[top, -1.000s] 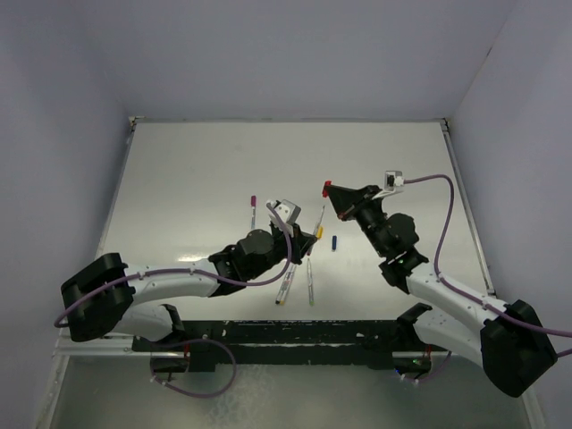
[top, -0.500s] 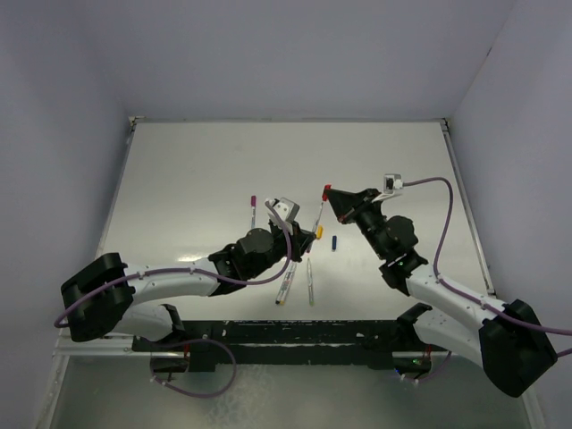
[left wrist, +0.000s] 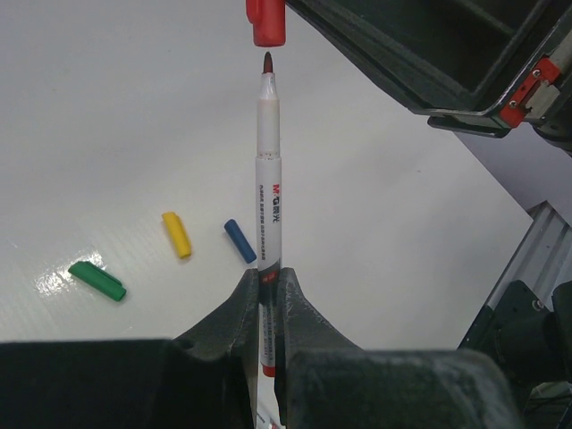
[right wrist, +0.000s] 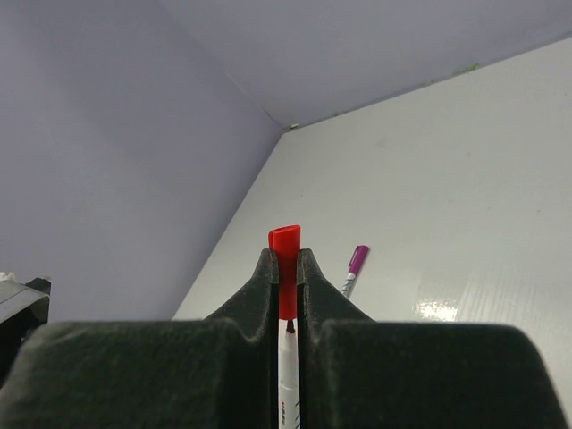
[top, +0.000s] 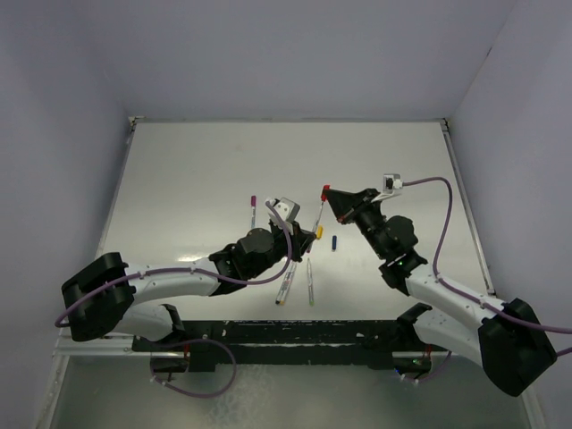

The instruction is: Insert the pens into the pen caps

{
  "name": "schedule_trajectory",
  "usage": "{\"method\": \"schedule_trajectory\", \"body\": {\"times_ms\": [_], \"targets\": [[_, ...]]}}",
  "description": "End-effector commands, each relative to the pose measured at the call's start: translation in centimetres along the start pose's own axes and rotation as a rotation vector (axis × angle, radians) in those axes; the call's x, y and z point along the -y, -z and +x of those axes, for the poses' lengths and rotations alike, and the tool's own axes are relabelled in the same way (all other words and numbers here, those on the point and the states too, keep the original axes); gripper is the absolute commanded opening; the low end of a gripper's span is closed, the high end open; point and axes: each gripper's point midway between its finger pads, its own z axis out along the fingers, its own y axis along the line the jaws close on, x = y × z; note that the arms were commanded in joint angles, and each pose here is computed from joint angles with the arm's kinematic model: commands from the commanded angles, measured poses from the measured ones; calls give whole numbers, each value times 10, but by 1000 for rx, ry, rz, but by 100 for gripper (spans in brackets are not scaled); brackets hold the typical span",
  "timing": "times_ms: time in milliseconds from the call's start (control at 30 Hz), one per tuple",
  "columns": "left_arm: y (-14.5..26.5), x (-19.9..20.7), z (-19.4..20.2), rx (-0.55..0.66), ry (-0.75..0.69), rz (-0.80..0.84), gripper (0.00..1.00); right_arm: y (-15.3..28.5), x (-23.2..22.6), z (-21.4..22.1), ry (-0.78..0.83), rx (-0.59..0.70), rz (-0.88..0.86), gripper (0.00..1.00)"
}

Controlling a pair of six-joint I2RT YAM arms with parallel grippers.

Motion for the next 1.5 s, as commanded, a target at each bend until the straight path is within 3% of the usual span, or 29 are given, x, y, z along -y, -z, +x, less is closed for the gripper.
{"method": "schedule_trajectory", "body": {"times_ms": [0, 533, 1067, 1467], "targets": [[-4, 12, -35, 101, 24, 23, 0, -2, -11, -6, -17, 27, -54, 0], [-1, 7, -43, 130, 22, 1, 0, 3, -9, 7, -27, -27, -56, 0], [-4, -6, -71, 213, 101, 55, 0, 14, -10, 66, -18, -301, -136, 0], [-2, -1, -111, 336, 57, 67, 0, 27, 6, 101, 20, -449, -92, 0]]}}
